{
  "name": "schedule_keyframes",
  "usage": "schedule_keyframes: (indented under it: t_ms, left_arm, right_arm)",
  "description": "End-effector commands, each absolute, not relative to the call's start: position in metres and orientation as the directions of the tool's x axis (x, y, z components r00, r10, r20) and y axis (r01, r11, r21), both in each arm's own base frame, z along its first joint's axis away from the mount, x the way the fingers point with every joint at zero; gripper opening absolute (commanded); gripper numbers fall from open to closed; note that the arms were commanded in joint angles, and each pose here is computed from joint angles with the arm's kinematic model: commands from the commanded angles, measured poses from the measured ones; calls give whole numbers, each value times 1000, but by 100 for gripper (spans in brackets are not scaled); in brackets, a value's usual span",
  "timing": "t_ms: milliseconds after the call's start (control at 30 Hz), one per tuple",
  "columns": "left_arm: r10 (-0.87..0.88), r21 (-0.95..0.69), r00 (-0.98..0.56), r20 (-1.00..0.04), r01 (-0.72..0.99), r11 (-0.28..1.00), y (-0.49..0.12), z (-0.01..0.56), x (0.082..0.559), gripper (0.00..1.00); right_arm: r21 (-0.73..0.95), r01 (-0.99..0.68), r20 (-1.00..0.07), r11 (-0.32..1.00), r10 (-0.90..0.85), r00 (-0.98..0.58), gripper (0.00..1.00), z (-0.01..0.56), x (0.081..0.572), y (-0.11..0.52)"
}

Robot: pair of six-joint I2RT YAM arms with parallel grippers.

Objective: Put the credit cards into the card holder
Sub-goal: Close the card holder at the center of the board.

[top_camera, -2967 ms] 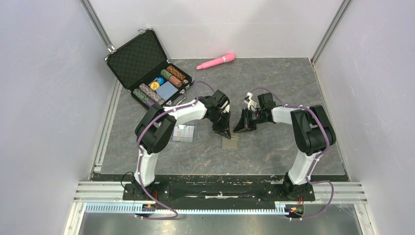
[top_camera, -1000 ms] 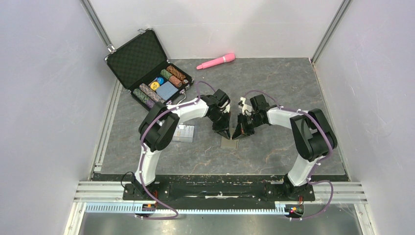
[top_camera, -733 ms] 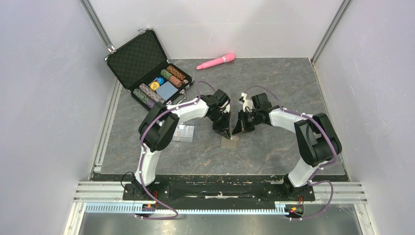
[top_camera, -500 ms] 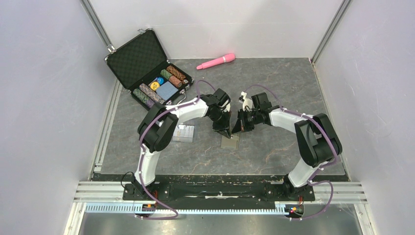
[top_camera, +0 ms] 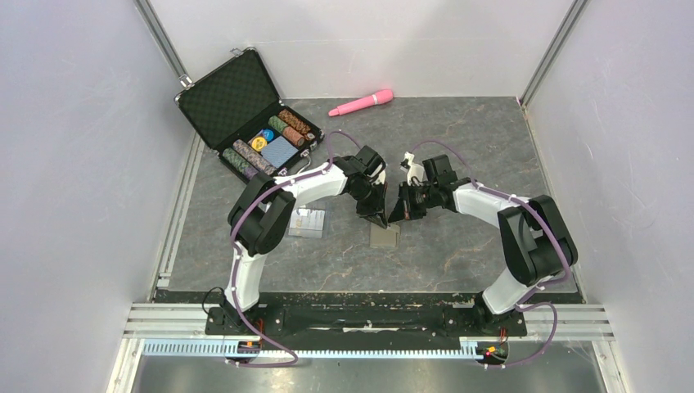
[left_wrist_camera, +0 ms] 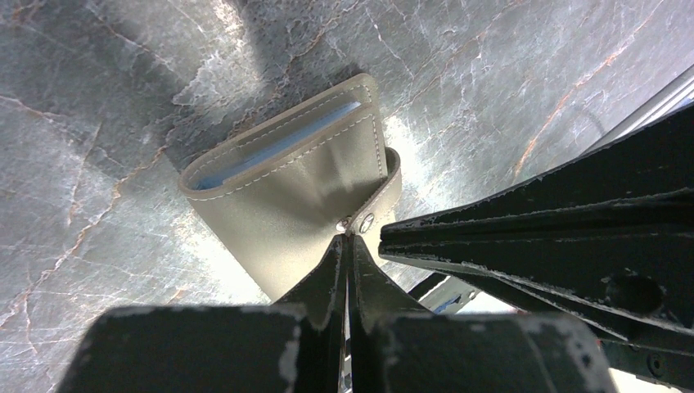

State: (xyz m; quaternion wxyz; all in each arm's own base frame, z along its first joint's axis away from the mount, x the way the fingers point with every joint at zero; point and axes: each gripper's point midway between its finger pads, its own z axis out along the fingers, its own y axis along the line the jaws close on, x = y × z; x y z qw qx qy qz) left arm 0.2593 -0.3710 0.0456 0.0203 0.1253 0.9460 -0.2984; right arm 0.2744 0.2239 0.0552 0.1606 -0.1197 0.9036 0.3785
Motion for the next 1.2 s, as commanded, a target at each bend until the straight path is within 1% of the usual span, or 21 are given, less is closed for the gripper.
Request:
schedule_keyframes:
  t_ms: [0,633,933,1167]
  left_arm:
    - [200,-561,-964,-177,266,784,-374,63,271,2]
    - [210,-505,-965,-157,261,823,-358,53,265,2]
    - [216,-487,-964,-152,264,833,-353,50,263,2]
    - [224,-507,-960,-170,280,815,-357,61,264,2]
  right_arm:
    - [645,-374,-411,667,-109,-905,0,56,276,225]
    - [659,-360,-367,660,-136,-920,0,38,268,233]
    - [658,-362,-394,661,-108,-913,0,46,280,238]
    - [633,-340,-415,696,-66,-908,0,50,303,239]
